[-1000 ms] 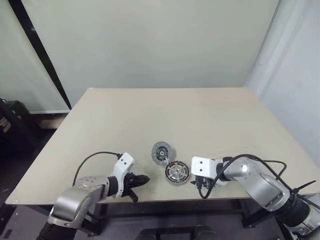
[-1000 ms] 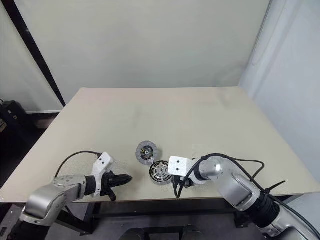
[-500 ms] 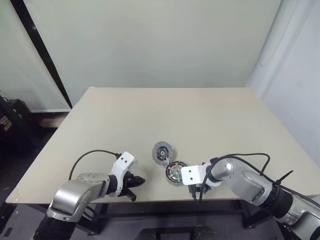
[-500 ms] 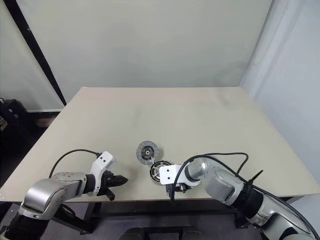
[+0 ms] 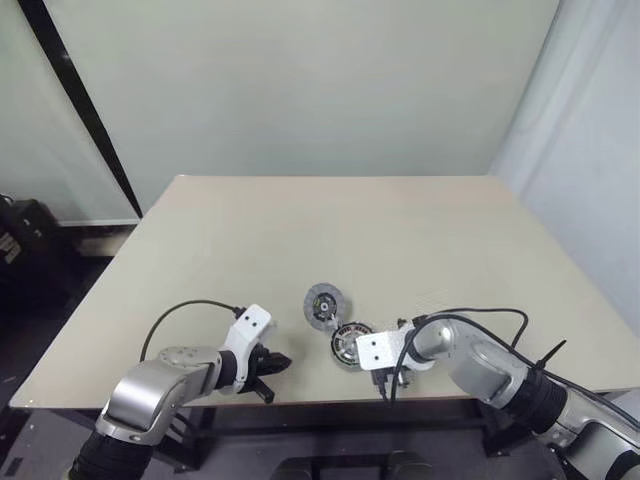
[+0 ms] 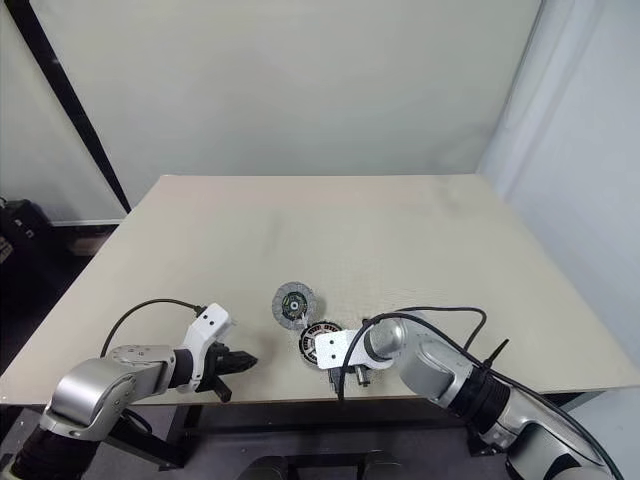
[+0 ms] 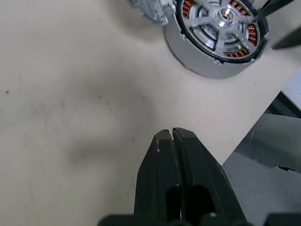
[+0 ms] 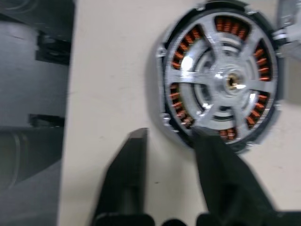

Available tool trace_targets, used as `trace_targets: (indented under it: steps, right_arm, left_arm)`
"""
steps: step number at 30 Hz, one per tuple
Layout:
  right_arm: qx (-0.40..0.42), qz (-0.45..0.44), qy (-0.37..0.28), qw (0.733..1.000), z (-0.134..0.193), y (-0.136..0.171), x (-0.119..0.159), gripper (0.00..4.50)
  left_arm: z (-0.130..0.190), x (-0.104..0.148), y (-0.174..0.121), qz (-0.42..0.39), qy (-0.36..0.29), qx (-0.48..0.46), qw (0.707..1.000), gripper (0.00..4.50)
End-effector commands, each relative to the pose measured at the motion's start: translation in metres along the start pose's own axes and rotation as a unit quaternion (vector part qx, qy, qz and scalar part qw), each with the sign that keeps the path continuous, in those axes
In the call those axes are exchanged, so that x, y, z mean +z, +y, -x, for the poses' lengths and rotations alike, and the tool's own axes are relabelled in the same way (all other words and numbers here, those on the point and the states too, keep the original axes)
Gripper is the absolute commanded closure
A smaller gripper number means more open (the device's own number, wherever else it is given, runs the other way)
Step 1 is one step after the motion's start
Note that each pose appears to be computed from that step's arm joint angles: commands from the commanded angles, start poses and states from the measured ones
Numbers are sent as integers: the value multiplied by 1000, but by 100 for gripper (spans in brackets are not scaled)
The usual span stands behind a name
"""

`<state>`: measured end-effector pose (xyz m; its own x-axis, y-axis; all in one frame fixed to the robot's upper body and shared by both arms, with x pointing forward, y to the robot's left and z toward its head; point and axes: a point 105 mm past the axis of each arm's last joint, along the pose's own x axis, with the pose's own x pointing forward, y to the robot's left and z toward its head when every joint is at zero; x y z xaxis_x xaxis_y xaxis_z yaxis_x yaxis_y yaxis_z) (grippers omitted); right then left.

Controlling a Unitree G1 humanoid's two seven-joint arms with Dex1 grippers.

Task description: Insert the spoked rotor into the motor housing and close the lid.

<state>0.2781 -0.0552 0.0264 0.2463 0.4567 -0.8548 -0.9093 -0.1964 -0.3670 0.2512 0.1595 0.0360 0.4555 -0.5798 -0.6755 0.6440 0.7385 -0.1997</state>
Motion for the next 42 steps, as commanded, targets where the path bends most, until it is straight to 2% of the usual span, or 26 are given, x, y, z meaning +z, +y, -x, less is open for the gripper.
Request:
trace_targets:
  steps: [1,2,8,15,21,31,38,42]
  right_arm:
    - [-10,6,1,1000,0,-5,-1,431]
    - [-12,7,-1,1000,-1,-5,0,448]
    - [-14,-6,-25,1000,0,-7,10,448]
    - [18,-87,-77,993,3,0,36,448]
    - [14,-157,-76,985,0,-3,45,448]
    - [25,-298,-140,944,-2,-14,81,448]
    - [-6,-370,-147,917,-9,-28,83,448]
    - [-10,-355,-143,924,-13,-25,82,448]
  left_arm:
    - [4,10,3,-21,-14,9,1000,450]
    - [4,10,2,-21,-15,9,1000,450]
    - [4,8,4,-21,-15,11,1000,450]
    - [2,5,9,-19,-12,21,1000,450]
    - [1,4,12,-19,-10,29,999,450]
    - [-3,3,15,-20,-10,36,999,450]
    - [-5,4,15,-21,-12,39,999,450]
    - [-5,2,17,-19,-13,45,999,450]
